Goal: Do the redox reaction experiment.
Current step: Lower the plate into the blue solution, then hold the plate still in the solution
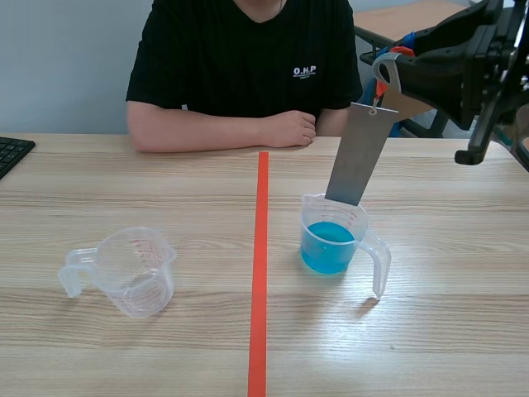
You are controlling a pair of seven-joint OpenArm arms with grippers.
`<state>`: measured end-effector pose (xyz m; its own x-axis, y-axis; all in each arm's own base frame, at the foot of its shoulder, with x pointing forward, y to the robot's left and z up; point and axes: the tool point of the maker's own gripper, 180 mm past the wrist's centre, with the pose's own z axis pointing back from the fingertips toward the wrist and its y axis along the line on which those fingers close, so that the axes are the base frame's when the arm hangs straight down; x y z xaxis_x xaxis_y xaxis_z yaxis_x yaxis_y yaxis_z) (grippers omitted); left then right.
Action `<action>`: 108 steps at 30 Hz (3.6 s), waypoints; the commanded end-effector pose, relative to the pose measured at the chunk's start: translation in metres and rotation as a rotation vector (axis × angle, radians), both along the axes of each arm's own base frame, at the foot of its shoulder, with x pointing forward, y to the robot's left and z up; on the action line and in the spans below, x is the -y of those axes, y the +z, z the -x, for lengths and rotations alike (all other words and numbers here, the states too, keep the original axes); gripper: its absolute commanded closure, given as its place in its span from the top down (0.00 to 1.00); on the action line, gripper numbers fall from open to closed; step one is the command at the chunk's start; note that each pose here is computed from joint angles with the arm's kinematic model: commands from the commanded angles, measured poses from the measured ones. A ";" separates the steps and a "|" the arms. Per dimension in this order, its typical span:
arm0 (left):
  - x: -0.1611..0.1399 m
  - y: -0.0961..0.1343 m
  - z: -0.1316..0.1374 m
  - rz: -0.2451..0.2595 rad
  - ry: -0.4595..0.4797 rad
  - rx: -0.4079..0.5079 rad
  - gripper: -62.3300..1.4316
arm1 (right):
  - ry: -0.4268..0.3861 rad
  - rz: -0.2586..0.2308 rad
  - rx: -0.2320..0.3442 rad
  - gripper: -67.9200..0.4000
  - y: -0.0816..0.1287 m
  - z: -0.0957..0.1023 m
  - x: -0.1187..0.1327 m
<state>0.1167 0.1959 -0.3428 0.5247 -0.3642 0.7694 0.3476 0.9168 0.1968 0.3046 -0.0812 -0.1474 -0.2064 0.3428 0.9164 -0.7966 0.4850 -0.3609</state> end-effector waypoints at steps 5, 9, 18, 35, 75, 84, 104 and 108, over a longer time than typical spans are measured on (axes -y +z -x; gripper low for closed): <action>-0.005 -0.004 0.014 0.025 0.121 -0.012 0.10 | -0.024 -0.025 0.003 0.03 0.001 -0.007 0.006; -0.006 -0.012 0.024 0.034 0.185 -0.046 0.10 | -0.048 -0.029 -0.009 0.03 -0.007 -0.011 0.008; -0.003 -0.014 0.029 0.060 0.238 -0.051 0.10 | -0.037 -0.062 -0.042 0.03 -0.023 -0.011 0.002; -0.002 -0.014 0.029 0.060 0.237 -0.051 0.10 | -0.038 -0.042 -0.112 0.03 -0.080 -0.023 -0.012; -0.002 -0.014 0.028 0.060 0.237 -0.049 0.10 | -0.043 -0.015 -0.138 0.03 -0.101 -0.027 -0.010; -0.002 -0.014 0.028 0.061 0.237 -0.049 0.10 | -0.043 -0.014 -0.138 0.03 -0.101 -0.027 -0.010; -0.002 -0.014 0.028 0.060 0.237 -0.050 0.10 | -0.044 -0.010 -0.130 0.03 -0.099 -0.027 -0.008; -0.002 -0.014 0.028 0.060 0.237 -0.050 0.10 | -0.027 0.003 -0.108 0.03 -0.091 -0.024 -0.011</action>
<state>0.0853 0.1999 -0.3607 0.6412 -0.1841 0.7450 0.1306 0.9828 0.1305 0.3302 -0.0684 -0.2452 -0.0741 0.3352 0.9392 -0.8163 0.5206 -0.2502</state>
